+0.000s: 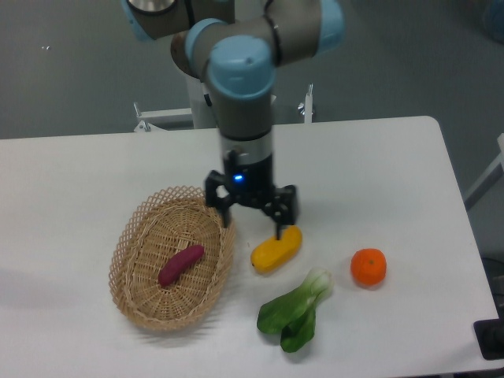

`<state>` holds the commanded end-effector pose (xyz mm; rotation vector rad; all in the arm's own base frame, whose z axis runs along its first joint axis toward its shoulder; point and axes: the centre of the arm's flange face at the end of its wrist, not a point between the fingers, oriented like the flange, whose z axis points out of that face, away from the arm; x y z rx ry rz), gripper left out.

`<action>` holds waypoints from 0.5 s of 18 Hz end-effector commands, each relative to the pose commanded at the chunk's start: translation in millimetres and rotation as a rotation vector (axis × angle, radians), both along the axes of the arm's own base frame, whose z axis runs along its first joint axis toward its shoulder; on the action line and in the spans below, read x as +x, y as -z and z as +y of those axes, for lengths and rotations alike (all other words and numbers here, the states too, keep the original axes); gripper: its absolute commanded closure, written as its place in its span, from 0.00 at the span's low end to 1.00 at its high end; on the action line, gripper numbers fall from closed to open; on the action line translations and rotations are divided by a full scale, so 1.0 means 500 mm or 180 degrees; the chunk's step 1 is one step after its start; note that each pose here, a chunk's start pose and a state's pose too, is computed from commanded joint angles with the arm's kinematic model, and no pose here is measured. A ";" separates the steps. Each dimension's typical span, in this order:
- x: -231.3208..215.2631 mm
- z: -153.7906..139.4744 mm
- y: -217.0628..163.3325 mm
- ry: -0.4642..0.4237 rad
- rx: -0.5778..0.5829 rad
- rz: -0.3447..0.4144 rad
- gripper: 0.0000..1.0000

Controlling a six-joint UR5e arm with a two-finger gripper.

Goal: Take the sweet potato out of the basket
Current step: 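Move the open gripper over the wicker basket toward the purple sweet potato, then lower the gripper into the basket around the sweet potato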

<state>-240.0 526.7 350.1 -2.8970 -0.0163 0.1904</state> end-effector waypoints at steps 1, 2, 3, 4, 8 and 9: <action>0.021 0.008 0.008 0.0074 -0.0030 0.0000 0.00; 0.044 0.016 0.019 0.0141 -0.0060 -0.0017 0.00; 0.062 0.024 0.036 0.0203 -0.0103 -0.0039 0.00; 0.074 0.037 0.062 0.0258 -0.0145 -0.0073 0.00; 0.110 0.086 0.133 0.0418 -0.0198 -0.0098 0.00; 0.112 0.095 0.148 0.0438 -0.0187 -0.0090 0.00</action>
